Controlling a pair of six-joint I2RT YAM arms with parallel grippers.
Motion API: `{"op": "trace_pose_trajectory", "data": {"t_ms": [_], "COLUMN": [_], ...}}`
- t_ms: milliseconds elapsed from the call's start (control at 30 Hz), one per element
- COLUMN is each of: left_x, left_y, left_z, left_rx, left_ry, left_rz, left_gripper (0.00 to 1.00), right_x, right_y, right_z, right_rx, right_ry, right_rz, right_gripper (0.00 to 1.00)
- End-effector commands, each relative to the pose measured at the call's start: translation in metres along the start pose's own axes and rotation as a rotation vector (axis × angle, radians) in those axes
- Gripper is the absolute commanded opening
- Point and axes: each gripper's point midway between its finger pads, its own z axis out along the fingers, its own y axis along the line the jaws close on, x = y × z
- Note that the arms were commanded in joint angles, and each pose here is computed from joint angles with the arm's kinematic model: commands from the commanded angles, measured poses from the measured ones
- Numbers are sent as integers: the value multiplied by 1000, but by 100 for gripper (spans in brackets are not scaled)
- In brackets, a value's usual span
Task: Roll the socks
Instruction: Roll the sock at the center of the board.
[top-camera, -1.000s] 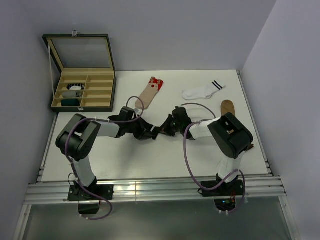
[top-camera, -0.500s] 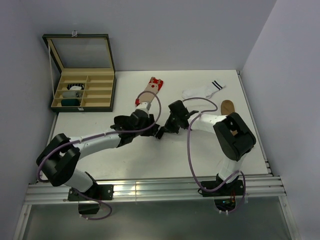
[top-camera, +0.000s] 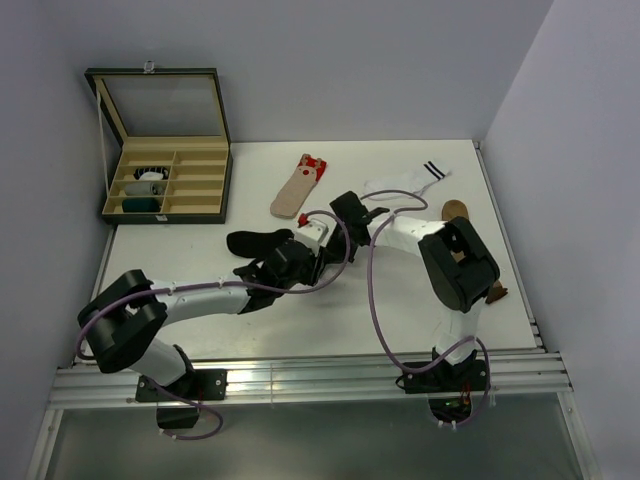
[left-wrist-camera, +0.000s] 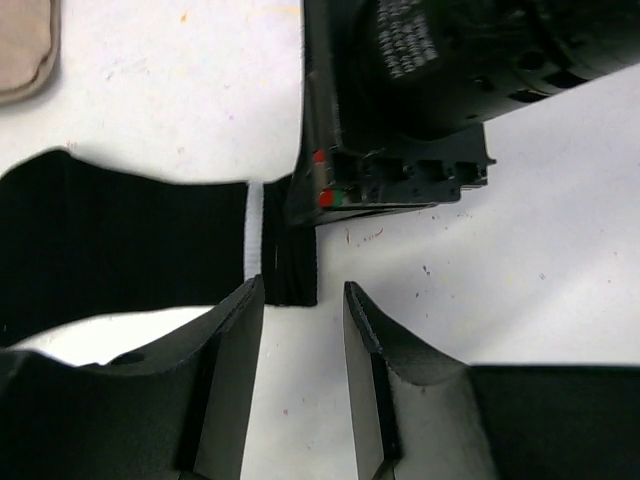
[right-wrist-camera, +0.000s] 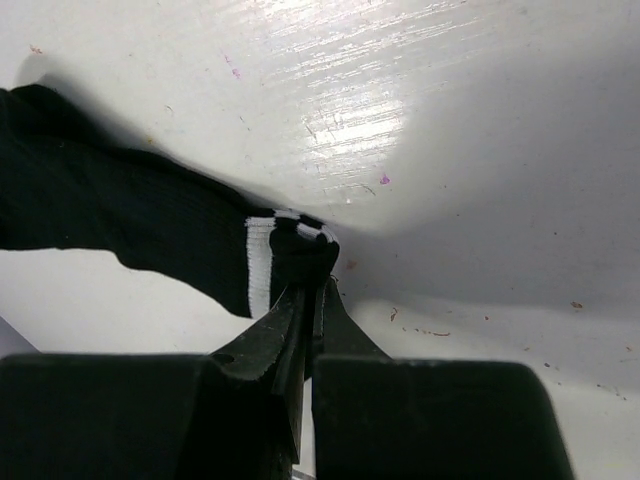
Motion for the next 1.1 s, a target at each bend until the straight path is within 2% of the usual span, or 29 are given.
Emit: {"op": "trace_pose_trajectory", "data": {"t_ms": [0, 600, 1067], "left_x": [-8, 13, 49], "left_y": [-7, -13, 6], "left_z": [9, 38, 53], "left_rx": [22, -59, -201], "left_ry": [-49, 6, 152], "left_rz": [84, 250, 365], "left_gripper": [43, 45, 44], "right_x": [-4, -7, -5], "right_y": [-9, -13, -11], "right_z": [3, 19, 21], "right_rx": [68, 94, 82], "right_ry": [16, 71, 83], "right_rz": [18, 11, 9], "right_gripper": [0, 0, 0]}}
